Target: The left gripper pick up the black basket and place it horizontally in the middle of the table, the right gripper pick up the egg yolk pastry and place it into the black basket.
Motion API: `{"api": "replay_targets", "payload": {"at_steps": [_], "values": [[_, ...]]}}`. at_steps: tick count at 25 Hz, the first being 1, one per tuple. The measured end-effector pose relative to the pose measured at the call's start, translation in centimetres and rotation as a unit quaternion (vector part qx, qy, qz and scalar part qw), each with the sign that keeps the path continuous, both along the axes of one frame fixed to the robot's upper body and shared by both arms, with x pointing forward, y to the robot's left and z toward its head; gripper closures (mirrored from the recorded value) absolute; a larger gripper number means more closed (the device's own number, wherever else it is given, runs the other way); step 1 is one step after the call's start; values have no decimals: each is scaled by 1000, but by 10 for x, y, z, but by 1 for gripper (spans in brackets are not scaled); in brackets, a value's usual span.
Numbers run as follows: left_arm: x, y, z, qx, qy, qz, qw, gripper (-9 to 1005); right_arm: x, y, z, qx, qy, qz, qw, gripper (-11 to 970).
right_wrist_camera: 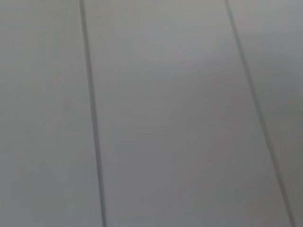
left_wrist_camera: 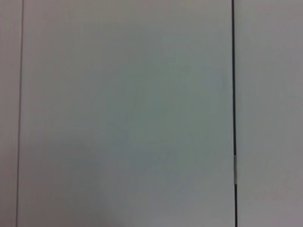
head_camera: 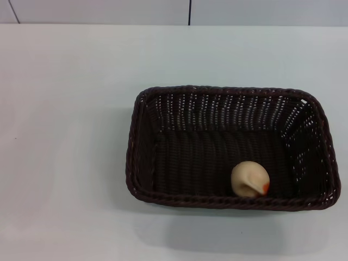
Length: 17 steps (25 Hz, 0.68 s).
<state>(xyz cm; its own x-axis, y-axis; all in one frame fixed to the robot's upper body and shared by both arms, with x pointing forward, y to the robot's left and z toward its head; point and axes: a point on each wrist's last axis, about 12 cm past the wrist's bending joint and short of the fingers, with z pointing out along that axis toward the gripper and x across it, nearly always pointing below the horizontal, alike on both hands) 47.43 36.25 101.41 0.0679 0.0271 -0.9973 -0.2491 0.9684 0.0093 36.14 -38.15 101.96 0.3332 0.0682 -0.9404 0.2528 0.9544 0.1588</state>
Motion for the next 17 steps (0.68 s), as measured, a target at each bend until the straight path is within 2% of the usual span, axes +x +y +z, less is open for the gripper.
{"api": "replay_targets", "payload": {"at_steps": [17], "values": [[-1, -3, -1, -4, -2, -3, 1000, 196, 0, 1, -4, -5, 17, -5, 1000, 140]]}}
